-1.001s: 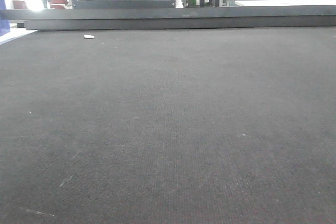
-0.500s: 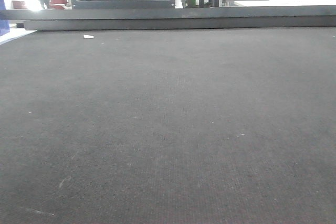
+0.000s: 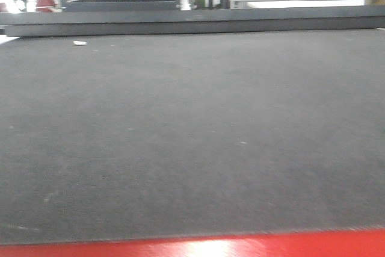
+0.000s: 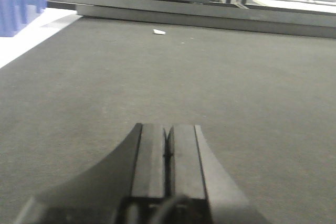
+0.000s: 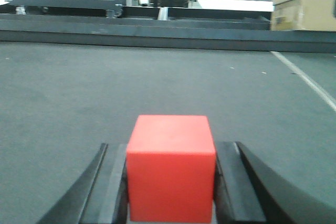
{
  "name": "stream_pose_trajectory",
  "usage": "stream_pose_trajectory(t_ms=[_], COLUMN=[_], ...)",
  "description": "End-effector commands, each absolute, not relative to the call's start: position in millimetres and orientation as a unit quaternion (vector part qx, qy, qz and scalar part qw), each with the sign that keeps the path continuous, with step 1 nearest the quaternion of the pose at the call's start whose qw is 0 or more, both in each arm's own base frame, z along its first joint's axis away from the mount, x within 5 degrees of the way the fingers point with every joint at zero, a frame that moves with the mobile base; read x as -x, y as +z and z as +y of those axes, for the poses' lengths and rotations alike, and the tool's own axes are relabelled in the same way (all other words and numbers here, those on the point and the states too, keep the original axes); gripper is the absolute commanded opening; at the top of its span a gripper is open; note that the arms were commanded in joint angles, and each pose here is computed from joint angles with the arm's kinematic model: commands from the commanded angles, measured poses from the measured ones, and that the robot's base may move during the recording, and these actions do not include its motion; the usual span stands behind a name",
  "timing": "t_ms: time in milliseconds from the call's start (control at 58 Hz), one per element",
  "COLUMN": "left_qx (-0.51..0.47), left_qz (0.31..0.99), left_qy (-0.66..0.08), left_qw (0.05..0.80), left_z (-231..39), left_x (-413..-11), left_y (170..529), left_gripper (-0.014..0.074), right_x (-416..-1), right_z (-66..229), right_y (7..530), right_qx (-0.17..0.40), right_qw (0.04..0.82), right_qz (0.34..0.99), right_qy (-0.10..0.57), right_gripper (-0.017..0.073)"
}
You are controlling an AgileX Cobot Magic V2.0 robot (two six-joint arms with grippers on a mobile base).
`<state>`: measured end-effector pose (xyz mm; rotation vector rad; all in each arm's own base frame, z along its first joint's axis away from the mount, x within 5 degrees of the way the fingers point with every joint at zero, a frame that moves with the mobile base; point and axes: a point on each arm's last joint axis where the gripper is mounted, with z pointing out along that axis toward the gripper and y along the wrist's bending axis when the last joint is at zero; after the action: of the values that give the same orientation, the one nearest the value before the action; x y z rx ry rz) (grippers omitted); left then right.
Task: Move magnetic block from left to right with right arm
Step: 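Drive the base away from the table holding the cube in the right gripper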
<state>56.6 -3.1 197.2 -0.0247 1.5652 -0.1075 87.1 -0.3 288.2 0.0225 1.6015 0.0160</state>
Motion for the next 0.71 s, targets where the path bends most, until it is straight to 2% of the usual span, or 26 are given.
stream_pose_trajectory(t_ms=[0, 690], left_qx=[0.014, 0.014], left_qz=[0.674, 0.674], left_qy=[-0.05, -0.05], left_qw=[0.737, 0.737], left_z=[-2.6, -2.6], left_x=[-55.9, -55.9], left_y=[202.6, 202.6], left_gripper=[-0.0117, -0.0117], right_x=[-86.3, -86.3], right_z=[-1.1, -1.1], right_y=[305.8, 305.8], right_qx=[-0.009, -0.009], right_qw=[0.734, 0.734], right_qz=[0.679, 0.679], right_qy=[0.0, 0.0], right_gripper=[0.0327, 0.0327])
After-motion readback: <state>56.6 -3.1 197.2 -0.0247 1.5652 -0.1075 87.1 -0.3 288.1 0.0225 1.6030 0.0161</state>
